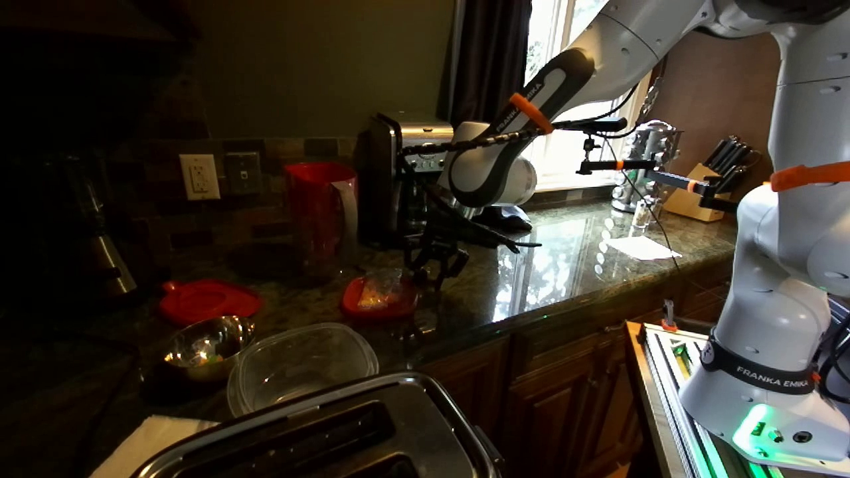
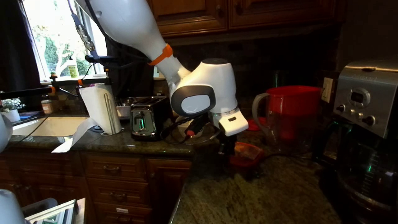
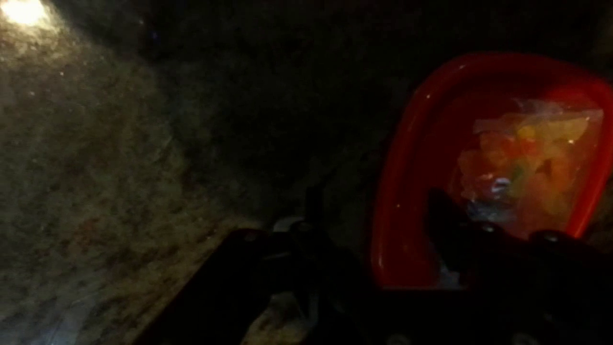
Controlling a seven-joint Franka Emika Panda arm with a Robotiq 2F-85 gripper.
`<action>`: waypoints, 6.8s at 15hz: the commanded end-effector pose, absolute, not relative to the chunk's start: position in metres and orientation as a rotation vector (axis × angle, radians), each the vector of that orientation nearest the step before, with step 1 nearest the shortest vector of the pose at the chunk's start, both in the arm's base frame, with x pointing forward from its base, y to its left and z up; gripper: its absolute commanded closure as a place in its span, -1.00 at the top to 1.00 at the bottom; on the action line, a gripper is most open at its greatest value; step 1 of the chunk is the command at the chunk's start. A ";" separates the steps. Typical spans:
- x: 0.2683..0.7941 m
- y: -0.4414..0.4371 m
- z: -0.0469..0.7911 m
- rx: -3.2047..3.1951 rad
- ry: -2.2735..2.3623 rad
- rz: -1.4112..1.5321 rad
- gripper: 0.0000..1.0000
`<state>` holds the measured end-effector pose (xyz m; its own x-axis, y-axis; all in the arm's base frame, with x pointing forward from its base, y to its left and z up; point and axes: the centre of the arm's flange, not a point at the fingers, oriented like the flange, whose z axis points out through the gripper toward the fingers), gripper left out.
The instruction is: Put the orange lid with a plastic pack on top of the coffee maker
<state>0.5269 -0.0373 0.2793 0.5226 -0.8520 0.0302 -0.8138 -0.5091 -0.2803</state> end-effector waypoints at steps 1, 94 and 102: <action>0.532 -0.033 0.271 -2.547 1.411 -0.201 -0.05; 0.431 -0.146 0.543 -1.802 1.763 -0.675 -0.96; 0.445 -0.174 0.611 -1.564 1.904 -0.724 -0.96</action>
